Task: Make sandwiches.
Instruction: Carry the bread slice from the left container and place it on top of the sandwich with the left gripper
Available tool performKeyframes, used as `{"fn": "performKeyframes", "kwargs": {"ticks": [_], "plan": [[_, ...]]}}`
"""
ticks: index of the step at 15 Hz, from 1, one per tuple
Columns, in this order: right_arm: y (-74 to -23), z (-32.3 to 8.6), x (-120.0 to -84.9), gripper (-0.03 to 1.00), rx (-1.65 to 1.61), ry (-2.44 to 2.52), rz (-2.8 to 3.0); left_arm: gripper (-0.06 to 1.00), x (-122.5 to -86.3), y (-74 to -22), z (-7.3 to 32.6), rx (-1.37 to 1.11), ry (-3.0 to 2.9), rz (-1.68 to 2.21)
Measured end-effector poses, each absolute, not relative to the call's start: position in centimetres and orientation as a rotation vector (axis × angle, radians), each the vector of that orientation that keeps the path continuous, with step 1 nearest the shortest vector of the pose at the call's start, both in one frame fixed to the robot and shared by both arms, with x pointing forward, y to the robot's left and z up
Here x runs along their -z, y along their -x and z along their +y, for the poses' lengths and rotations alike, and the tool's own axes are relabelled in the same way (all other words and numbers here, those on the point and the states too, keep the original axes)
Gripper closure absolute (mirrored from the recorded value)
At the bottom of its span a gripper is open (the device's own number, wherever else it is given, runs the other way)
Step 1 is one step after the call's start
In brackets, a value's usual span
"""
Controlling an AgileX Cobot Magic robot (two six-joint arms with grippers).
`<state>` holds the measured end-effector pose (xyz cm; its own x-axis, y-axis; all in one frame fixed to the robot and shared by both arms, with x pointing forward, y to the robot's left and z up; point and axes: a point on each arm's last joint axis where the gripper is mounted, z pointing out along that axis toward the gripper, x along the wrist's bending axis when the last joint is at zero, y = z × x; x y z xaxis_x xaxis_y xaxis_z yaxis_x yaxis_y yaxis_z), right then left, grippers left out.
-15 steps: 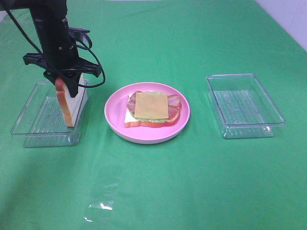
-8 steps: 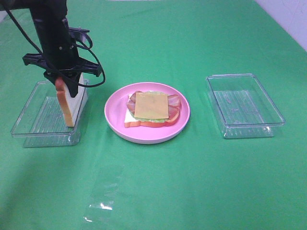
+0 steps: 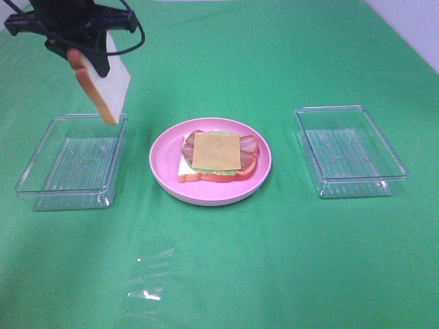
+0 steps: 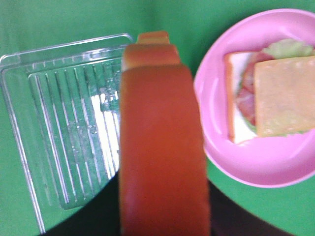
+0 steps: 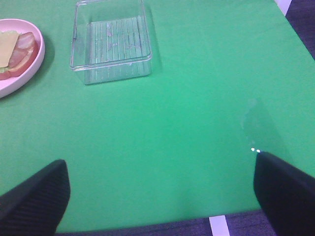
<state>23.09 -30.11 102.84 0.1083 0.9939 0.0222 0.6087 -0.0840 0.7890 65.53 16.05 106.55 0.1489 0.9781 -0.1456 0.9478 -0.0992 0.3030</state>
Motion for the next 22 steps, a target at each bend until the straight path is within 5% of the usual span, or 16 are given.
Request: {"fn": "performKeyframes", "kwargs": {"ticks": [4,11,22], "plan": [[-23.1,-30.1,-102.8,-0.01,-0.790,-1.766,1.567,0.74,-108.1,-64.6,14.7,0.044,-2.081,1.702],[-23.1,-30.1,-102.8,-0.01,-0.790,-1.766,1.567,0.74,-99.2,-63.9,11.5,0.447,-1.860,1.505],[-23.1,-30.1,-102.8,-0.01,-0.790,-1.766,1.567,0.74,-93.0,-64.5,7.8,0.492,-1.710,1.519]]}}
